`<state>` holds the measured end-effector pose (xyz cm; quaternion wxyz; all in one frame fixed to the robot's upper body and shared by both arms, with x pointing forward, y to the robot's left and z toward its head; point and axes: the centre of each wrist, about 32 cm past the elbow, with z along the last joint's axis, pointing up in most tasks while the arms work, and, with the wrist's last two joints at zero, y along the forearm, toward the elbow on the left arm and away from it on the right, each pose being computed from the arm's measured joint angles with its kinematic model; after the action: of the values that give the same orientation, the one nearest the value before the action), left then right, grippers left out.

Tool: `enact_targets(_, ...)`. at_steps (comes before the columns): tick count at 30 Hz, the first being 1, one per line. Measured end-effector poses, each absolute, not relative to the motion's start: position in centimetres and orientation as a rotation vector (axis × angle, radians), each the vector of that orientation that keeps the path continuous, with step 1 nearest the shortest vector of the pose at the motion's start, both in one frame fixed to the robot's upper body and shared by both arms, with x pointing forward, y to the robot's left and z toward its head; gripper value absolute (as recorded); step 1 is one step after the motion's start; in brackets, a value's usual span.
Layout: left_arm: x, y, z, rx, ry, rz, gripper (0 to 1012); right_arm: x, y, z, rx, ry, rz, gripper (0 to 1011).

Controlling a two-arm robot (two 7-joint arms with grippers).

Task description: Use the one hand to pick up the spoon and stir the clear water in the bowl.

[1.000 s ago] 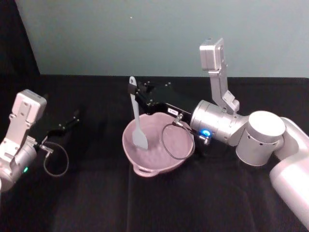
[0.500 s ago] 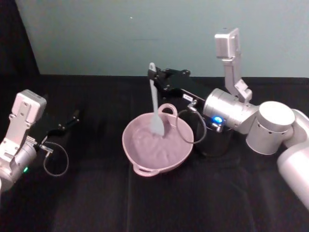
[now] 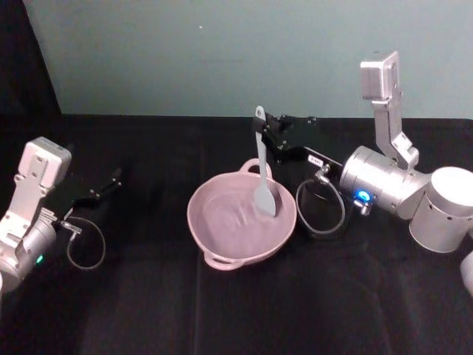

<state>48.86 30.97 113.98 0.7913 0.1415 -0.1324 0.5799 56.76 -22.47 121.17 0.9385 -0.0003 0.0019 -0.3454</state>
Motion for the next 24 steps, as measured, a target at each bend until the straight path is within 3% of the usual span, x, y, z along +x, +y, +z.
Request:
enact_targets(12,48.9,31.0,114.0,0.304,-0.285,1.248,1011,54.6,-20.3,120.9,0.002,0.026,-0.603,121)
enact_targets(24,48.9,31.0,114.0,0.304,-0.285,1.248,1011,55.9,-17.5,121.0,0.020,0.028,-0.544,120)
